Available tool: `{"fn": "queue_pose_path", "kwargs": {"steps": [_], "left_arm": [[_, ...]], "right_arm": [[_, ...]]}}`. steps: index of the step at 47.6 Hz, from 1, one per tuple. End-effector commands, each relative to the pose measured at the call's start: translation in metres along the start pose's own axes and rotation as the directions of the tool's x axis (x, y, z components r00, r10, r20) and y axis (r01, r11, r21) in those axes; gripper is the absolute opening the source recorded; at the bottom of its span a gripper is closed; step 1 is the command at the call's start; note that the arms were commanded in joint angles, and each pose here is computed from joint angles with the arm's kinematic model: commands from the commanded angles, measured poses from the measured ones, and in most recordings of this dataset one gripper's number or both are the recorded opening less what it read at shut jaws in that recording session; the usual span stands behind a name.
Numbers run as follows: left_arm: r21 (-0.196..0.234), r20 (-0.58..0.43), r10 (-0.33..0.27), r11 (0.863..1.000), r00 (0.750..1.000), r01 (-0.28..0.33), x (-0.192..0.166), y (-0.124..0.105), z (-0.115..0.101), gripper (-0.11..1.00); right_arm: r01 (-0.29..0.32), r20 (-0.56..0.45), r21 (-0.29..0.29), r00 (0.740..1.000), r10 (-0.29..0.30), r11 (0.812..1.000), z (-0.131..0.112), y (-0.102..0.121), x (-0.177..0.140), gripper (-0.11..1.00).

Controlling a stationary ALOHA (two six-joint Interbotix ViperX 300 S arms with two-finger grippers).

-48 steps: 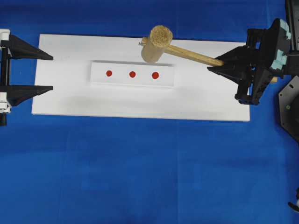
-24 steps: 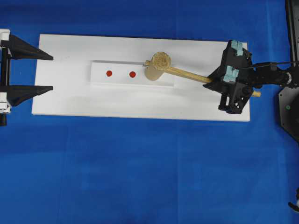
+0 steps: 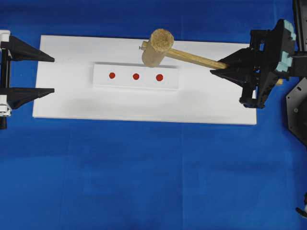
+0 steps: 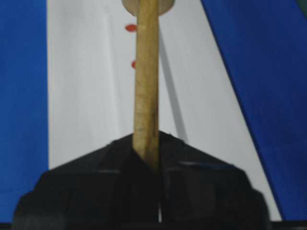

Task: Hit the mark with a hammer.

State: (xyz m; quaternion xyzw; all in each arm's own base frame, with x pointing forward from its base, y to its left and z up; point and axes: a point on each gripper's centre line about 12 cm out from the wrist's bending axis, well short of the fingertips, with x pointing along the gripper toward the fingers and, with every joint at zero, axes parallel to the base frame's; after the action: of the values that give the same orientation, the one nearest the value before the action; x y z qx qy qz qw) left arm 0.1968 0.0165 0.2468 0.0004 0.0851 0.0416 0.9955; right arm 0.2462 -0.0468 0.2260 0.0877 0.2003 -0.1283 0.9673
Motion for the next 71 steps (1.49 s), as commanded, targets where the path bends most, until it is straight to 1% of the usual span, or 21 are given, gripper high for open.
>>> {"fn": "queue_pose_path", "kwargs": {"steps": [1,7,14,24,28,35,42,46,57,66,71], "left_arm": [[-0.002,0.012,0.002,1.000,1.000,-0.002,0.001,0.000,0.005,0.81],[-0.002,0.014,0.002,1.000,1.000,-0.002,0.001,0.000,0.005,0.81],[-0.003,0.014,0.002,1.000,1.000,-0.002,0.003,0.000,0.005,0.81],[-0.003,0.048,0.002,1.000,0.999,-0.002,0.015,0.000,0.005,0.81],[-0.005,0.046,0.004,1.000,0.999,-0.003,0.025,0.001,0.004,0.82],[-0.003,0.011,0.004,1.000,1.000,-0.004,0.044,0.001,-0.001,0.83],[-0.001,-0.015,0.002,1.000,1.000,-0.002,0.063,0.000,-0.001,0.84],[-0.001,-0.026,0.002,1.000,1.000,-0.002,0.076,0.000,0.000,0.84],[-0.001,-0.041,-0.004,1.000,0.999,0.004,0.105,-0.002,0.006,0.92],[0.001,-0.049,-0.005,1.000,0.999,0.005,0.119,-0.002,0.009,0.93],[0.013,-0.049,-0.005,1.000,0.999,0.006,0.124,-0.002,0.010,0.93]], "right_arm": [[-0.021,0.031,-0.011,0.999,0.021,1.000,0.015,0.007,0.001,0.02],[-0.063,0.011,-0.029,0.998,0.064,0.998,0.017,0.020,0.009,0.02],[-0.092,-0.012,-0.041,0.996,0.092,0.995,0.020,0.032,0.020,0.02],[-0.098,-0.046,-0.058,0.994,0.095,0.994,0.025,0.040,0.043,0.02],[-0.097,-0.059,-0.064,0.994,0.094,0.993,0.027,0.043,0.054,0.02],[-0.105,-0.073,-0.073,0.992,0.099,0.992,0.031,0.048,0.069,0.02],[-0.119,-0.081,-0.083,0.990,0.112,0.989,0.036,0.053,0.079,0.02],[-0.119,-0.084,-0.089,0.990,0.112,0.989,0.037,0.054,0.083,0.02],[-0.122,-0.084,-0.101,0.990,0.113,0.987,0.039,0.055,0.088,0.02],[-0.121,-0.086,-0.100,0.990,0.113,0.988,0.039,0.056,0.089,0.02],[-0.120,-0.083,-0.101,0.990,0.112,0.988,0.040,0.055,0.089,0.02]]}}
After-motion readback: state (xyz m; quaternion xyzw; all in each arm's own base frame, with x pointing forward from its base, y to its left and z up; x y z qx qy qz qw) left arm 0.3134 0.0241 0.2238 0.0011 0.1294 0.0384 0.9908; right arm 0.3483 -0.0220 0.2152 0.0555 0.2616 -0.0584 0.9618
